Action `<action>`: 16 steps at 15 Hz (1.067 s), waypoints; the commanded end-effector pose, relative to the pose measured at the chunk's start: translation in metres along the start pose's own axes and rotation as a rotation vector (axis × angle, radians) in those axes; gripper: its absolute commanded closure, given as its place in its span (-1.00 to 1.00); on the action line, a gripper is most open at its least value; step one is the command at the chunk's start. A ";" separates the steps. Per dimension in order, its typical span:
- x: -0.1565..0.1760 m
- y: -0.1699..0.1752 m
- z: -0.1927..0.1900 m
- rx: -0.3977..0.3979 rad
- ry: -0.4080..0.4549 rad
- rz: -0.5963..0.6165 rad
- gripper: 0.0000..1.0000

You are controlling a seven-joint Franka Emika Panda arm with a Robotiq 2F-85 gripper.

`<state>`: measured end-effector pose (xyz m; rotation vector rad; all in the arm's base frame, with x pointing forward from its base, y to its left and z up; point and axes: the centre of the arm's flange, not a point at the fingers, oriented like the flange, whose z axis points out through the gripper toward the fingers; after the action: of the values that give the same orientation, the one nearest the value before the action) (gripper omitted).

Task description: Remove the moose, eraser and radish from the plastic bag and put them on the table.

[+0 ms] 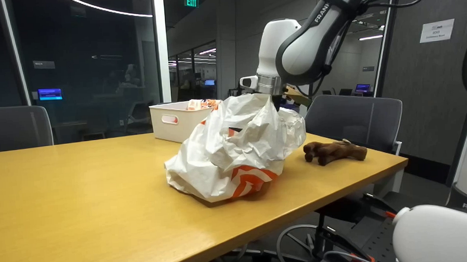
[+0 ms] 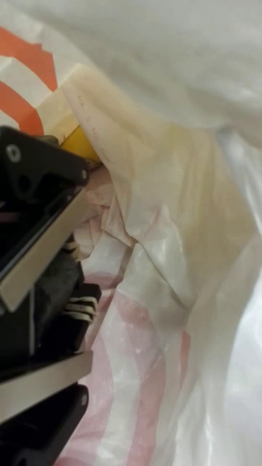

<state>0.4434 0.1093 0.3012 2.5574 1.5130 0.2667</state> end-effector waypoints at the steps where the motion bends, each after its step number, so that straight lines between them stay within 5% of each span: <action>1: -0.027 -0.027 -0.057 0.116 -0.045 -0.077 0.89; 4: -0.049 -0.047 -0.087 0.230 -0.120 -0.145 0.88; 7: -0.076 -0.052 -0.116 0.250 -0.232 -0.136 0.88; 10: -0.104 -0.046 -0.138 0.156 -0.377 -0.056 0.88; 16: -0.151 0.008 -0.138 -0.019 -0.447 0.223 0.90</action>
<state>0.3365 0.0061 0.4224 2.5156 1.2504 -0.3112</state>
